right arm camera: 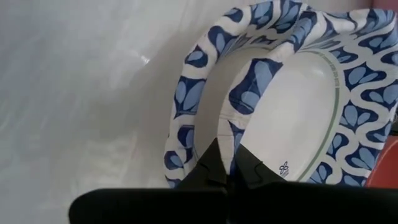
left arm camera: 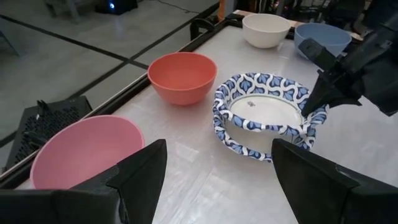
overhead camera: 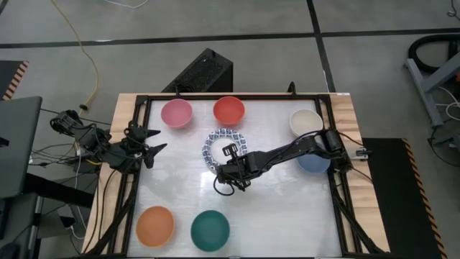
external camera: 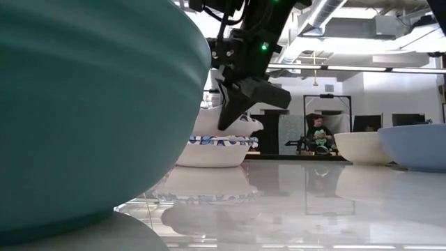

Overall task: Nest bowls inside each other
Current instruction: Stack the bottom blue white patterned bowl on top of the top blue white patterned bowl

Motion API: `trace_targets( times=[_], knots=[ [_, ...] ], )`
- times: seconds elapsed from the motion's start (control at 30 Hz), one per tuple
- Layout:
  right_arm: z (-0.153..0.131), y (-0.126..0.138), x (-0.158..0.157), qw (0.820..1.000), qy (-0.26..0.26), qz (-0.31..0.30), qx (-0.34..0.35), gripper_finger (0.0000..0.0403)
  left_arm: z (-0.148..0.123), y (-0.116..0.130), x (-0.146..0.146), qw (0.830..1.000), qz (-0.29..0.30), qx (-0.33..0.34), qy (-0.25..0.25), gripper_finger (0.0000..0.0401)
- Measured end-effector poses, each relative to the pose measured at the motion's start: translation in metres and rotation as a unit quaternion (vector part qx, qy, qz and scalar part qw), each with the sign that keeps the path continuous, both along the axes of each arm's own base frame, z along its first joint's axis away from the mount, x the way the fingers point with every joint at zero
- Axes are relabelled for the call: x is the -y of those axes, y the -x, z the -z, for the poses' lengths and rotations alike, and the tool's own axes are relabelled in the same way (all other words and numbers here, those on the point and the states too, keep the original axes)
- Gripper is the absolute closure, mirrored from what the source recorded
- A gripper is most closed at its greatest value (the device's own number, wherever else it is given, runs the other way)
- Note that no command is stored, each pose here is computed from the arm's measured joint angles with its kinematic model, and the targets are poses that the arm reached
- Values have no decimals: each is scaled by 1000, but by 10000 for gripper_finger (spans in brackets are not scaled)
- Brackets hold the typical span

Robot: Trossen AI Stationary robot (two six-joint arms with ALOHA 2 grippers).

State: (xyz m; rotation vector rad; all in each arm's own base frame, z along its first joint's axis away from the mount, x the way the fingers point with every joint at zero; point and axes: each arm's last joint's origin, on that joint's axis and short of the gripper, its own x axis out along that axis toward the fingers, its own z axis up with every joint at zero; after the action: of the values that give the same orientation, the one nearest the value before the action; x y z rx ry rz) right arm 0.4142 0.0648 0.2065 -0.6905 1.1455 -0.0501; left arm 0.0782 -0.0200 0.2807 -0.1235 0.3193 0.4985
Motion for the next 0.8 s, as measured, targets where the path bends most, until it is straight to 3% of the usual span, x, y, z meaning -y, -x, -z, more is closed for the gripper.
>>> trace_targets(
  times=[0.17,0.8],
  knots=[
    [1,0,0,999,-41,-10,-5,396,0,0,0,1000,0,0,0,122],
    [-1,-5,4,999,-48,9,22,345,1,0,0,1000,0,-5,-3,122]
  ],
)
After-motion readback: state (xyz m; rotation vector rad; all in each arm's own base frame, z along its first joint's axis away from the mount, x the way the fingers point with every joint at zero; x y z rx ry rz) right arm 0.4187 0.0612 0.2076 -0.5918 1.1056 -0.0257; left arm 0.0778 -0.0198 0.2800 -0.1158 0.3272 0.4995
